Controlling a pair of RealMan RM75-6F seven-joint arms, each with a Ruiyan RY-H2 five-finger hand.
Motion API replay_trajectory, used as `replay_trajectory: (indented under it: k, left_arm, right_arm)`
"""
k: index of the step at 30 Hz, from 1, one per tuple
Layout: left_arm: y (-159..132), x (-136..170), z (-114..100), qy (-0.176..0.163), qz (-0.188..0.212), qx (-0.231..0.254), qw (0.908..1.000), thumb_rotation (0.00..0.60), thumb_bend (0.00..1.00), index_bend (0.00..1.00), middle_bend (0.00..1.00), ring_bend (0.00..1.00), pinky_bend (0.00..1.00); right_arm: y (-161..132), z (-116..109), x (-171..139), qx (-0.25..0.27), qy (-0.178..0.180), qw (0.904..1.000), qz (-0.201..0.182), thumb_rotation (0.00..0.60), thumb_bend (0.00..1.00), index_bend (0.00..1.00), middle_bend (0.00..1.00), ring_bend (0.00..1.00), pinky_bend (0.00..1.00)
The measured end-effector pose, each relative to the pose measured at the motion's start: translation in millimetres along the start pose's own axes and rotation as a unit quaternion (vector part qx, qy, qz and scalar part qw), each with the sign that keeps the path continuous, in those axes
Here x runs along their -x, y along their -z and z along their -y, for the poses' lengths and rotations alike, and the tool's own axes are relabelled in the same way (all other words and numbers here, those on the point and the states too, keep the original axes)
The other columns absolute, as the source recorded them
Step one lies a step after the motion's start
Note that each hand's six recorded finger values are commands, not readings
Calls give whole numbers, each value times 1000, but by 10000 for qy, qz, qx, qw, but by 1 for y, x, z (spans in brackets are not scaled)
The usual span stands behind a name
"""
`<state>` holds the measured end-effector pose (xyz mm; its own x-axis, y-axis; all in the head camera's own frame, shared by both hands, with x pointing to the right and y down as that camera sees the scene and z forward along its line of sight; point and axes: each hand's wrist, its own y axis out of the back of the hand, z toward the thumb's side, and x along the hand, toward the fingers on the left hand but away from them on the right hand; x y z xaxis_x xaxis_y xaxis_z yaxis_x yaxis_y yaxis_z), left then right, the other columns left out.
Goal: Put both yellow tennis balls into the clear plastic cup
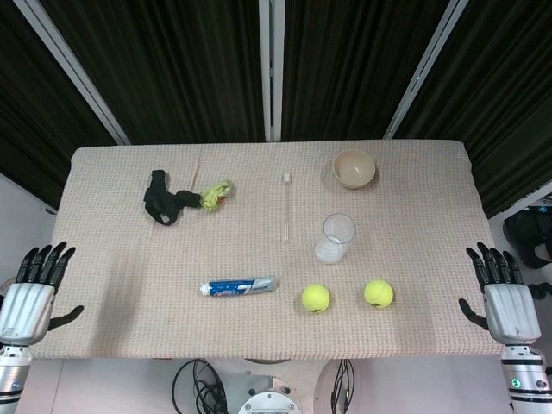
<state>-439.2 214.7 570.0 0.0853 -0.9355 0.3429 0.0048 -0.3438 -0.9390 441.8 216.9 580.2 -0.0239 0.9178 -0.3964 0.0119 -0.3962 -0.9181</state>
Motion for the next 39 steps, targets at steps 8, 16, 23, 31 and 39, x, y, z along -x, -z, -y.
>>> replay_trajectory:
  k: [8, 16, 23, 31, 39]
  left_arm:
    - [2, 4, 5, 93, -62, 82, 9999, 600, 65, 25, 0, 0, 0]
    - [1, -1, 7, 37, -56, 117, 9999, 600, 65, 25, 0, 0, 0]
    - [1, -1, 13, 155, -39, 146, 9998, 600, 65, 25, 0, 0, 0]
    - [3, -1, 13, 212, -55, 163, 9996, 600, 66, 38, 0, 0, 0]
    - [6, -1, 15, 249, -85, 184, 9995, 600, 65, 44, 0, 0, 0]
  right_arm:
    - [-8, 8, 0, -139, -141, 9996, -179, 600, 189, 0, 0, 0, 0]
    - [-38, 31, 4, -505, -600, 9950, -613, 600, 193, 0, 0, 0, 0]
    - [-80, 59, 21, -526, -1097, 9852, -1204, 600, 195, 0, 0, 0, 0]
    - [-109, 86, 42, -491, -1584, 9752, -1466, 600, 206, 0, 4, 0, 184]
    - [-120, 95, 43, -364, -1687, 9728, -1548, 600, 305, 316, 297, 309, 602]
